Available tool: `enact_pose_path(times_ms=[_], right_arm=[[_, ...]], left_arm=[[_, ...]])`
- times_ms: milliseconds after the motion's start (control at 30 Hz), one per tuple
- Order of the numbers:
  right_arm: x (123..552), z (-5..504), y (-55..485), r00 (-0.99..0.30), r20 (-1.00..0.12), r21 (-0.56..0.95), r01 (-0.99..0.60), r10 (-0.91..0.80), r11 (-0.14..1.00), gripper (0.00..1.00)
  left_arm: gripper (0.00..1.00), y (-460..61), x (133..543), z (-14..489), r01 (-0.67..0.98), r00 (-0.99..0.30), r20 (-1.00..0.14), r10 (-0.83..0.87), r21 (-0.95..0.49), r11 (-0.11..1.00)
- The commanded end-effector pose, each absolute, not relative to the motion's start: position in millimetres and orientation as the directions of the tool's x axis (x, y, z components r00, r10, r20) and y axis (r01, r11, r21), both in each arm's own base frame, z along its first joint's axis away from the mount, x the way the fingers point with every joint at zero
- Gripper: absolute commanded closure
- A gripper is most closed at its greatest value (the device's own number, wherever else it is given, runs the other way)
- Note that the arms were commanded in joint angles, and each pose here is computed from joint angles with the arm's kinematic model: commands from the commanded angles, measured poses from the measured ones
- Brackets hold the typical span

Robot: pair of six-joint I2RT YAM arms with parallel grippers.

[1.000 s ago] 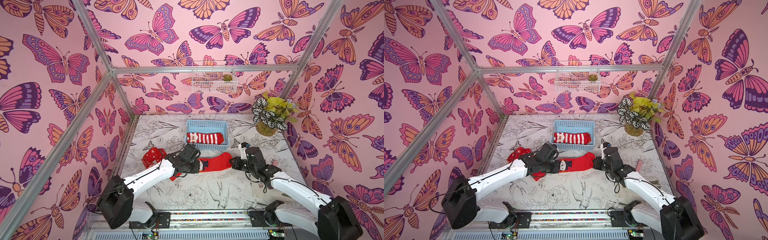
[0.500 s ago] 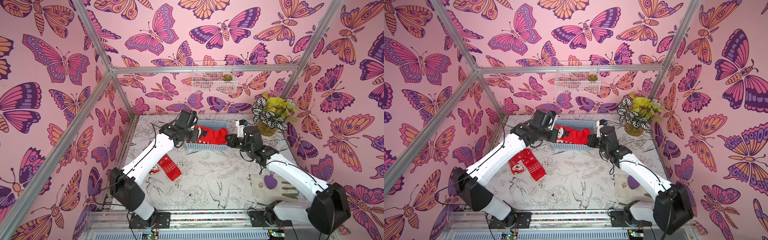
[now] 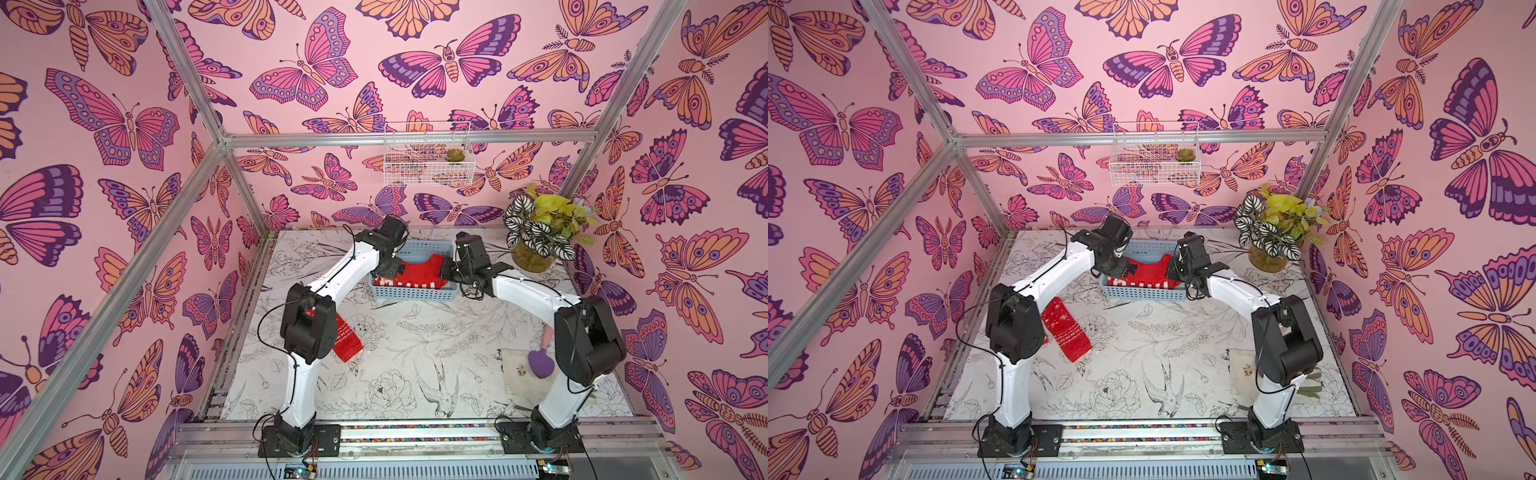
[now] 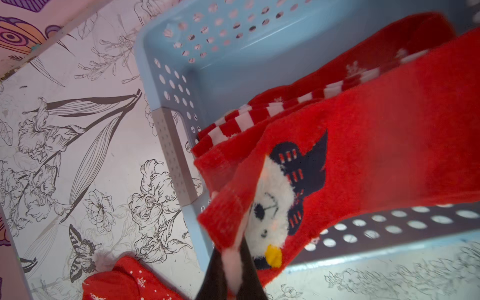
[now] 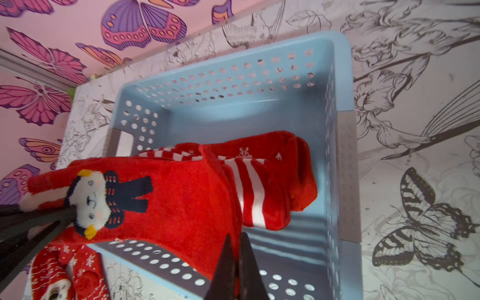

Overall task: Place the socks together as a pair
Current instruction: Place a pair of socks in the bin.

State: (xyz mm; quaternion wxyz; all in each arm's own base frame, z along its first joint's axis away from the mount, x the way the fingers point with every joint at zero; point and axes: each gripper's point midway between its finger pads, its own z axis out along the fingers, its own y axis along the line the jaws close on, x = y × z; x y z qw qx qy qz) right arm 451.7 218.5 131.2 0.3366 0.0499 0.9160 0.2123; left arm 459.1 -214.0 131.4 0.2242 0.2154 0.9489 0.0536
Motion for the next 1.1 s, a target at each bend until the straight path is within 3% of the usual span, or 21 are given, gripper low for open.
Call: enact_pose_path(times_ms=[0,767,800,900,933,1067], right_arm=[[463,135,216,-0.767,-0.608,0.388,-0.059,0.207,0.920,1.00],[473,102,222,-0.807,-0.558,0.413,-0.068,0.193,0.908,0.98],[474,103,221,-0.807,-0.559,0.406,-0.068,0.190,0.911,0.95],[472,106,216,-0.810,-0.554,0.398,-0.055,0.192,0.916,0.83],[472,110,216,-0.807,-0.558,0.402,-0.058,0.194,0.914,0.78],[468,144,217,-0.805,-0.555,0.436,-0.067,0.210,0.897,0.66]], left_arm=[[1.00,-199,469,138,0.360,-0.809,-0.391,0.439,0.262,0.895],[1.00,-198,471,101,0.345,-0.855,-0.335,0.397,0.204,0.916],[0.96,-199,470,101,0.347,-0.856,-0.332,0.397,0.201,0.916],[0.53,-200,467,107,0.339,-0.855,-0.341,0.391,0.202,0.919],[0.46,-199,468,110,0.332,-0.855,-0.348,0.385,0.204,0.921],[0.35,-201,471,147,0.300,-0.829,-0.426,0.362,0.207,0.931]])
